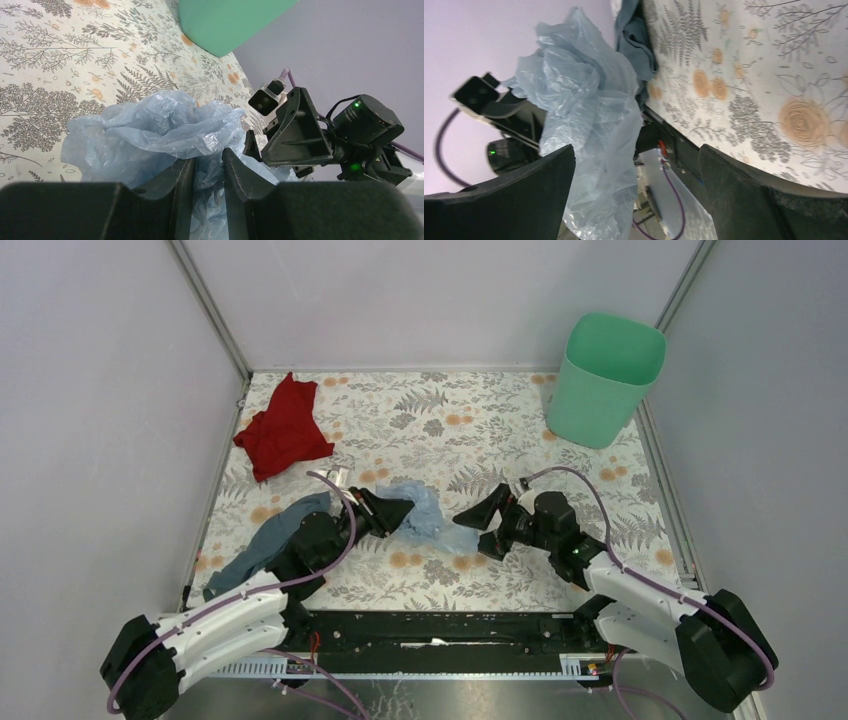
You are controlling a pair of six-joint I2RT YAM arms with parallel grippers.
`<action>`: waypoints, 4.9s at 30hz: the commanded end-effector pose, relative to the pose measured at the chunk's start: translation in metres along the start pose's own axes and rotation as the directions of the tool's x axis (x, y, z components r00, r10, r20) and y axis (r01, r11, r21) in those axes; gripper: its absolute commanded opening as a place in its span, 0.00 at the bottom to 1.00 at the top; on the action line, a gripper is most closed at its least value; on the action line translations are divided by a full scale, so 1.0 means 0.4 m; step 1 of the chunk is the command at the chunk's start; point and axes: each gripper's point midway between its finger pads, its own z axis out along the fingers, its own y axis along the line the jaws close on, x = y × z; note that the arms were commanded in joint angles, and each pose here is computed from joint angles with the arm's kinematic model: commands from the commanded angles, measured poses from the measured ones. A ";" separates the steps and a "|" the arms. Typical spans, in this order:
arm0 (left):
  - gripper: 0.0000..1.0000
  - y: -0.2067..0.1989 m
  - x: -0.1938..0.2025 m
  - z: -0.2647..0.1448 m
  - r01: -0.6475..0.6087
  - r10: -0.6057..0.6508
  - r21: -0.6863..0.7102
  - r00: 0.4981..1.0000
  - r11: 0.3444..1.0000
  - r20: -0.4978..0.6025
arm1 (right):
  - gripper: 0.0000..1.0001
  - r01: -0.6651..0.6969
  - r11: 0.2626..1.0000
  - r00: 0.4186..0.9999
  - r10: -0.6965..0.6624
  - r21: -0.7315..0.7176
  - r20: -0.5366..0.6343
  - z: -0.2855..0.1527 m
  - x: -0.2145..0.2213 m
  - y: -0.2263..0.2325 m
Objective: Put the trash bags into the trash bin
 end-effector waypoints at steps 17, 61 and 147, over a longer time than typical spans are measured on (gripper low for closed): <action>0.61 0.018 0.017 0.053 -0.054 0.052 -0.050 0.997 0.997 -0.053 | 0.56 -0.120 0.981 0.989 0.131 -0.154 0.063 0.019 -0.006 0.067; 0.06 0.149 -0.037 0.074 0.063 -0.122 -0.261 0.969 0.963 -0.215 | 0.00 0.613 0.632 0.697 -0.715 0.475 0.052 -0.102 -0.186 -0.006; 0.00 0.152 -0.234 0.048 -0.153 0.166 -0.534 0.986 0.831 -0.023 | 0.00 0.556 0.581 0.597 -0.777 0.594 0.200 -0.167 -0.291 0.055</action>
